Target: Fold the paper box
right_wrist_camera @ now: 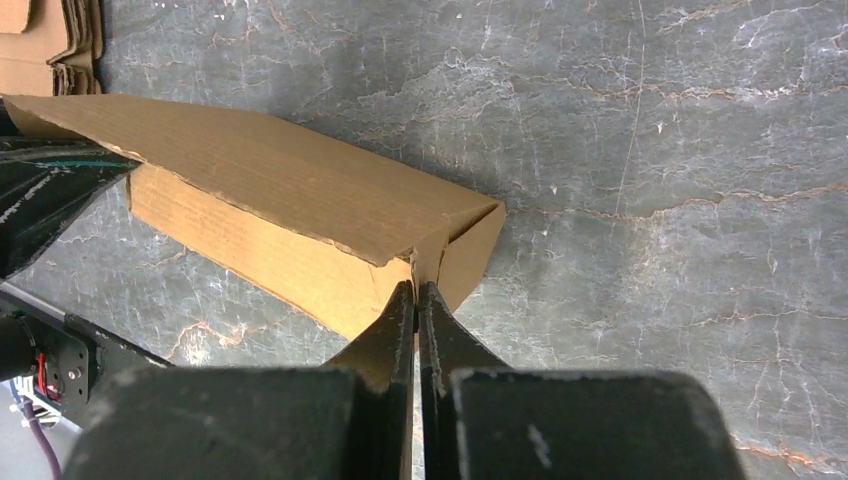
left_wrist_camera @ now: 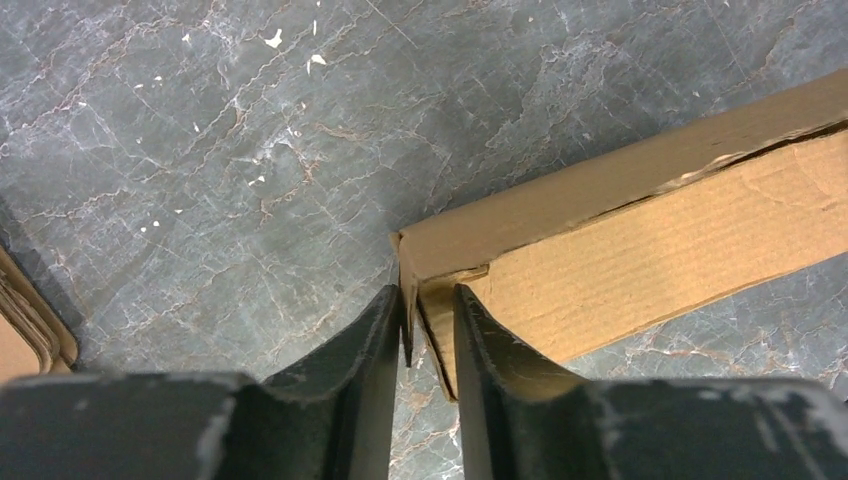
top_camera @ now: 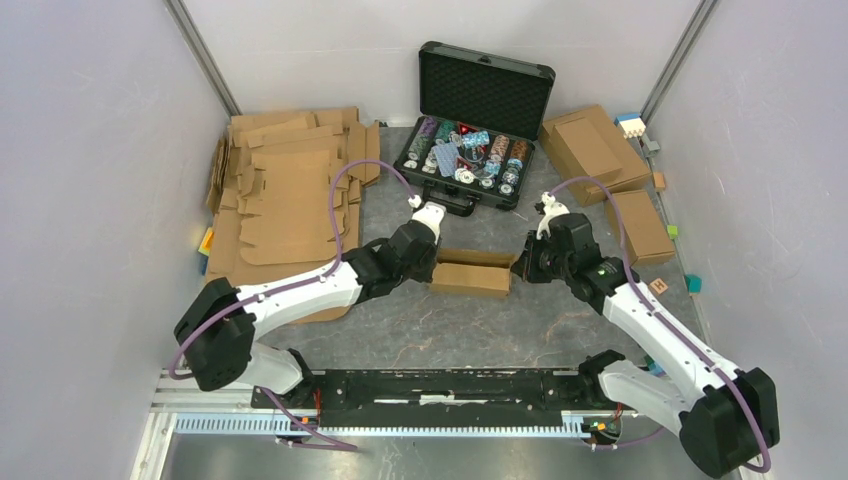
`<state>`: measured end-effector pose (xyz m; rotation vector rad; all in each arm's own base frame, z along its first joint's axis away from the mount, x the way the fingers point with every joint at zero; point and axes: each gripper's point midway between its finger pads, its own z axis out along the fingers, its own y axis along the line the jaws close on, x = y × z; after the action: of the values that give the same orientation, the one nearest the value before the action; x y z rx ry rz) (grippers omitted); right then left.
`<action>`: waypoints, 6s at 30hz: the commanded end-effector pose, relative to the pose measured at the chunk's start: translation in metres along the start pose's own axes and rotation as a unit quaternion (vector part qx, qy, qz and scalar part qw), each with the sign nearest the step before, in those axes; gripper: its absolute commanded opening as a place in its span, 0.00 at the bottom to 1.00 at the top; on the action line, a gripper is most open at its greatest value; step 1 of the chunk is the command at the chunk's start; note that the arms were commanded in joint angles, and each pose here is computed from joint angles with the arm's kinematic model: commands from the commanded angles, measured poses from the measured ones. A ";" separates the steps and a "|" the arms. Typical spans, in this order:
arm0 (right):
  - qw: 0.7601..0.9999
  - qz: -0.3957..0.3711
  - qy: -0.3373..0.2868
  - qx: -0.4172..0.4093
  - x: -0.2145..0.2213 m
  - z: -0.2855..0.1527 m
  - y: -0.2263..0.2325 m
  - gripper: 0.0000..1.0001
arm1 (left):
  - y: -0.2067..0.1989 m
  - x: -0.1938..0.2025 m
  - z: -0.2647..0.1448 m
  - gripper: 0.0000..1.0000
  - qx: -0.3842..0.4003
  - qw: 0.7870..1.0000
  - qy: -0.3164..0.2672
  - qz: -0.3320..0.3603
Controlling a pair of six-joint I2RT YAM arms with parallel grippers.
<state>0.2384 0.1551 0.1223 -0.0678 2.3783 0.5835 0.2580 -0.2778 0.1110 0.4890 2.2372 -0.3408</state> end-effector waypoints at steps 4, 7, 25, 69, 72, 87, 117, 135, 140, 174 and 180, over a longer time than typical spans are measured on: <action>1.000 0.007 0.000 -0.015 -0.017 -0.006 0.014 0.03 | -0.006 -0.013 0.004 0.28 0.003 1.000 -0.011 -0.016; 1.000 0.016 0.010 -0.009 -0.014 -0.003 0.013 0.03 | -0.007 -0.013 0.004 0.27 0.005 1.000 -0.010 -0.016; 0.998 0.030 0.047 0.028 -0.012 -0.003 0.007 0.02 | -0.002 -0.022 -0.024 0.65 0.006 1.000 -0.016 -0.021; 0.995 0.034 0.089 0.007 0.005 -0.003 0.014 0.00 | -0.149 0.008 0.021 0.02 0.165 0.983 -0.003 -0.081; 0.995 0.033 0.097 0.013 0.007 -0.004 0.013 0.00 | -0.151 0.008 0.030 0.02 0.161 0.984 0.001 -0.083; 0.990 0.079 0.114 -0.011 0.010 -0.006 0.028 0.00 | -0.156 0.009 0.044 0.02 0.160 0.984 0.000 -0.078; 0.989 0.125 0.071 0.044 0.002 -0.004 0.011 0.00 | -0.032 -0.014 -0.020 0.56 0.144 0.984 -0.006 -0.109; 0.994 0.081 0.071 -0.025 0.001 0.000 0.031 0.00 | -0.008 -0.042 0.040 0.92 0.205 0.965 0.008 -0.164; 0.994 0.071 0.078 -0.021 0.001 0.004 0.031 0.00 | -0.012 -0.043 0.038 0.98 0.205 0.965 -0.009 -0.166; 0.985 -0.115 0.054 -0.119 -0.007 0.013 0.086 0.68 | -0.055 -0.005 0.030 0.57 0.254 0.940 0.009 -0.227; 0.983 -0.127 0.040 -0.125 -0.009 0.005 0.085 0.75 | -0.052 -0.006 0.028 0.57 0.247 0.944 0.008 -0.220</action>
<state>0.2269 0.2347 0.1477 -0.4764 2.3846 0.7725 0.2584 -0.3366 0.0907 0.2288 2.2825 -1.1463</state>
